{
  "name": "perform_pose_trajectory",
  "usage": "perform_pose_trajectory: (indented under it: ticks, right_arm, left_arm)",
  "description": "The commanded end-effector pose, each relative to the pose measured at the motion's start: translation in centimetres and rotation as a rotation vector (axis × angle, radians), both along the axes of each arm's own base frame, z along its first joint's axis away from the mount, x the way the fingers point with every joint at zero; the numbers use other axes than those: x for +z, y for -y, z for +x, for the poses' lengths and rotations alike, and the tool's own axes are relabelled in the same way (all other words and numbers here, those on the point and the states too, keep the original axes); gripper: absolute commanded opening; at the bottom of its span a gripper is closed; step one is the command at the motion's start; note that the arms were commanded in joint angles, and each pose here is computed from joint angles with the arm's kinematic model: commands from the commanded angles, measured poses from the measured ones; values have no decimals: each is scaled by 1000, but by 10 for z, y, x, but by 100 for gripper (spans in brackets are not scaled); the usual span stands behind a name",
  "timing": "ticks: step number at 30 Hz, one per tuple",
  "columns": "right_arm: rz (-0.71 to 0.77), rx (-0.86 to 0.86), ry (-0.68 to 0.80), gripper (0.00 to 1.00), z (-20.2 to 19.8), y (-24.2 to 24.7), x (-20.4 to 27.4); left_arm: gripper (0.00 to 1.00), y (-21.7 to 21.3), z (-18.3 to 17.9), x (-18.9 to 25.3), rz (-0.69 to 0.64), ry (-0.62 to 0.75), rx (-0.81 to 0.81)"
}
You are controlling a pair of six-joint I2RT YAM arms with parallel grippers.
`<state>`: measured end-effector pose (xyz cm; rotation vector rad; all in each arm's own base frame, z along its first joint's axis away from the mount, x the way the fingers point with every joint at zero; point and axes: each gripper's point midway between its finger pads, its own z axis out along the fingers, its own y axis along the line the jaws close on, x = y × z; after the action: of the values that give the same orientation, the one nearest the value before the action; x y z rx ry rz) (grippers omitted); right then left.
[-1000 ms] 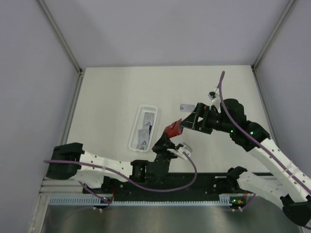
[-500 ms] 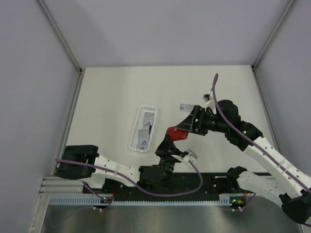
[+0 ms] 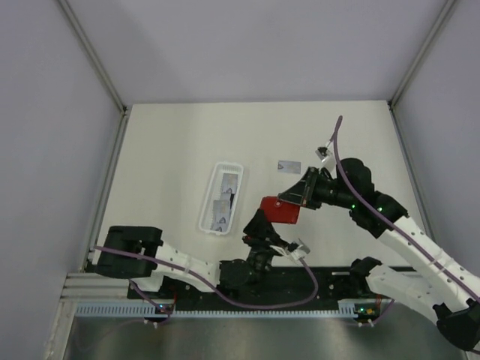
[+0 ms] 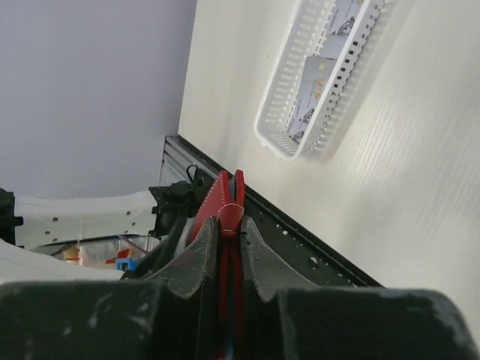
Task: Put the credit cards into the card holder
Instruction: Open the card holder at the center of the board.
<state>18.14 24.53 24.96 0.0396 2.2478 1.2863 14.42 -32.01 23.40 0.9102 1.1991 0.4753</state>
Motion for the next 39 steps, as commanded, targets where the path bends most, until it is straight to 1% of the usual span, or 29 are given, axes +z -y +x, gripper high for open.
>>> perform_pose_trajectory:
  ticks: [1, 4, 5, 6, 7, 8, 9, 11, 14, 16, 17, 19, 20, 25, 30, 35, 39]
  right_arm:
    - [37, -89, 116, 0, 8, 11, 25]
    - [47, -148, 136, 0, 13, 18, 31]
    - [55, -168, 147, 0, 15, 21, 35]
    - [64, -185, 157, 0, 16, 23, 39]
    - [81, -203, 171, 0, 17, 25, 44]
    - [90, -235, 182, 0, 20, 29, 47]
    - [110, -264, 200, 0, 21, 33, 52]
    - [162, -310, 237, 0, 24, 39, 60]
    - [267, -354, 298, 0, 27, 43, 71]
    - [370, -371, 363, 0, 26, 46, 87]
    - [418, -381, 386, 0, 26, 47, 87]
    - [552, -427, 447, 0, 25, 58, 106]
    - [596, -442, 463, 0, 24, 61, 111]
    - [727, -431, 477, 0, 23, 61, 122]
    - [774, -384, 464, 0, 20, 54, 126]
    - [780, -345, 449, 0, 17, 47, 125]
    - [775, -321, 448, 0, 15, 44, 126]
  left_arm:
    - [42, -44, 2, 67, -687, -151, 15]
    - [46, -48, 1, 79, -787, -224, -56]
    - [57, -43, -2, 83, -792, -260, -123]
    - [66, -38, -7, 85, -856, -330, -192]
    - [73, -38, -9, 84, -912, -407, -238]
    - [75, -39, -10, 85, -948, -460, -284]
    - [78, -40, -13, 90, -1015, -497, -334]
    - [82, -45, -15, 95, -1093, -499, -392]
    - [84, -48, -21, 104, -1211, -575, -441]
    - [87, -47, -24, 110, -1282, -610, -478]
    - [88, -48, -26, 115, -1328, -629, -504]
    - [92, -46, -30, 120, -1400, -671, -567]
    - [94, -46, -29, 123, -1442, -689, -590]
    - [98, -42, -19, 125, -1581, -772, -690]
    - [99, -43, -4, 124, -1656, -836, -752]
    - [96, -32, -3, 120, -1687, -937, -849]
    - [91, -12, -8, 127, -1638, -992, -917]
